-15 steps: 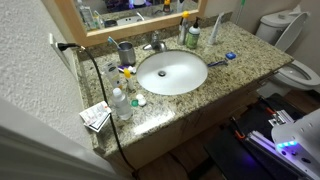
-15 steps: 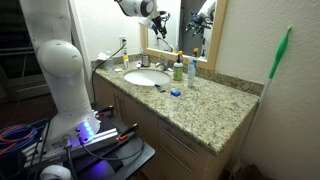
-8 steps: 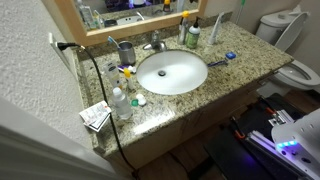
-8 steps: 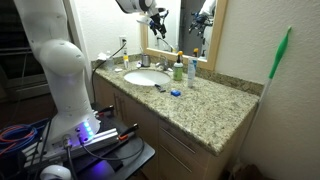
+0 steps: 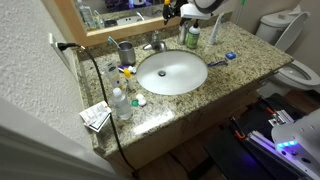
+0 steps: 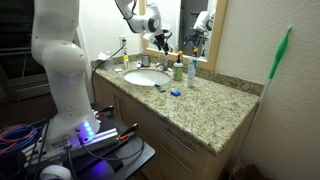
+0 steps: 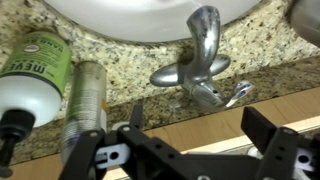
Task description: Lift the handle of the tap, then push it down
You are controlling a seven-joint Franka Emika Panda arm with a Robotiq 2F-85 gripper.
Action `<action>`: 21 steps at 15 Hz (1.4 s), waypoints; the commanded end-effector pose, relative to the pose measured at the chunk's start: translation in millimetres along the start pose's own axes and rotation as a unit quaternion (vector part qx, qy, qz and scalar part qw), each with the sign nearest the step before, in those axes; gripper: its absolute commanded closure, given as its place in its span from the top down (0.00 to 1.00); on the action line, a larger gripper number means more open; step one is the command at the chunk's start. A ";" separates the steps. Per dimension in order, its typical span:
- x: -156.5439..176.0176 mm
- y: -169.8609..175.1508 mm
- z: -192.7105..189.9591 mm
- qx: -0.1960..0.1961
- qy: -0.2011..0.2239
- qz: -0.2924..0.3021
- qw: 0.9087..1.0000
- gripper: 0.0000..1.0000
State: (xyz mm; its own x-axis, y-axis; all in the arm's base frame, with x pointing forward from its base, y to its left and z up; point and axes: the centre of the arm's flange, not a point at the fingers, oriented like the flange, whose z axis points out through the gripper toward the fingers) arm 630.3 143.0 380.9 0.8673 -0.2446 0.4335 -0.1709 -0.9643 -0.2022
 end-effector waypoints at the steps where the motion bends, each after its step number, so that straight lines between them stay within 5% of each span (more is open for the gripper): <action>1: 0.5 -2.7 4.9 0.005 0.000 0.004 1.000 1.00; 6: 10.0 -24.8 29.2 0.039 -0.027 -0.024 0.999 1.00; 13: 7.9 -47.8 12.5 0.041 -0.003 -0.034 0.999 1.00; 17: 21.3 -49.0 42.5 0.015 -0.058 -0.021 0.998 1.00; 21: 29.1 -65.0 52.7 0.030 -0.040 -0.009 0.999 1.00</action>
State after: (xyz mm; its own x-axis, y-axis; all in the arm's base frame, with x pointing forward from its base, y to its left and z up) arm 668.5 191.2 362.7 0.9126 -0.2035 0.3547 -0.1244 -0.9644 -0.2333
